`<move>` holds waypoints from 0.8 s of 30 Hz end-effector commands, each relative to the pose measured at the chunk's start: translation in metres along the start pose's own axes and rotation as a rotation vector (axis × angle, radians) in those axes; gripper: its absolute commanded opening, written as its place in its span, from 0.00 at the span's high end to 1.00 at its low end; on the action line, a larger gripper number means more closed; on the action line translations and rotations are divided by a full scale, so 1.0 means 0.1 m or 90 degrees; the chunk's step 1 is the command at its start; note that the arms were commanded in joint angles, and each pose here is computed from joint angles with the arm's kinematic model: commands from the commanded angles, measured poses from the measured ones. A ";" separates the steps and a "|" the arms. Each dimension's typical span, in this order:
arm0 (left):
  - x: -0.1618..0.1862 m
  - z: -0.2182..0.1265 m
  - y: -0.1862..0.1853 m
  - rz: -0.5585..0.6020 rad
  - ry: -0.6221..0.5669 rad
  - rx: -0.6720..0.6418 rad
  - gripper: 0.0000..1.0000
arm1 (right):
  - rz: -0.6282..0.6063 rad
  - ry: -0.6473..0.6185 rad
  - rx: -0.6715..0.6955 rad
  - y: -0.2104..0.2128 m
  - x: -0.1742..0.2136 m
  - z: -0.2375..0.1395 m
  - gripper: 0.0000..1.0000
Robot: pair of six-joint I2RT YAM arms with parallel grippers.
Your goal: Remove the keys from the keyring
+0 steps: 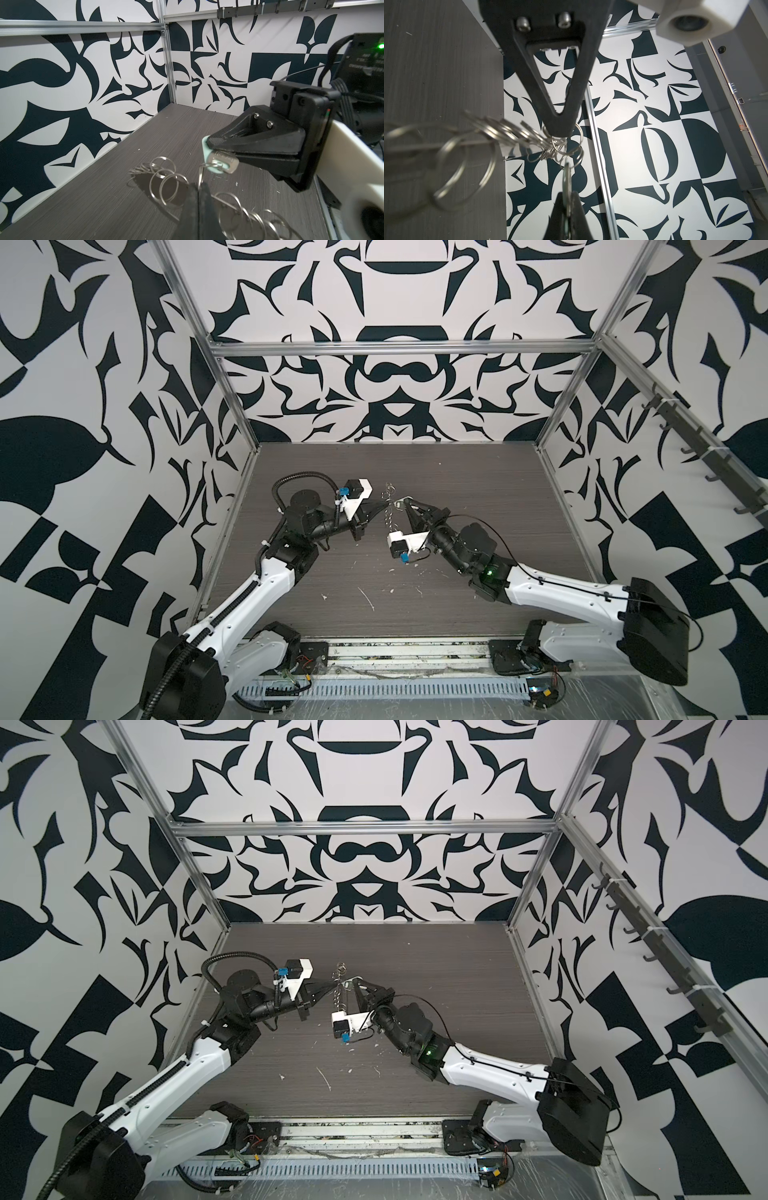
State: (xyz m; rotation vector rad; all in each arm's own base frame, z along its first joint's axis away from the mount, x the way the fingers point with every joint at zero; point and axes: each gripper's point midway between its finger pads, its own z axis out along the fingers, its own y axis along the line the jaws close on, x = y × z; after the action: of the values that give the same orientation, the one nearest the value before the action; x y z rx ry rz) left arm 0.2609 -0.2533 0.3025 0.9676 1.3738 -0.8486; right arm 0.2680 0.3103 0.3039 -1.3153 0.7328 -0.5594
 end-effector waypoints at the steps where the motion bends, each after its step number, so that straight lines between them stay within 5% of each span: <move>1: -0.15 0.03 0.13 0.020 -0.018 -0.027 1.00 | 0.017 -0.066 0.067 -0.48 -0.22 -0.04 1.00; 24: -0.17 0.09 0.09 0.053 -0.017 0.000 1.00 | 0.115 -0.068 0.090 -0.98 0.10 -0.07 1.00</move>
State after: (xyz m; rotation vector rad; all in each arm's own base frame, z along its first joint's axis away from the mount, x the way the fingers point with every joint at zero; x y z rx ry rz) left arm 0.2645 -0.2638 0.3146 1.0231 1.3039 -0.8415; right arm 0.2838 0.2915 0.3235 -1.3258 0.8015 -0.4091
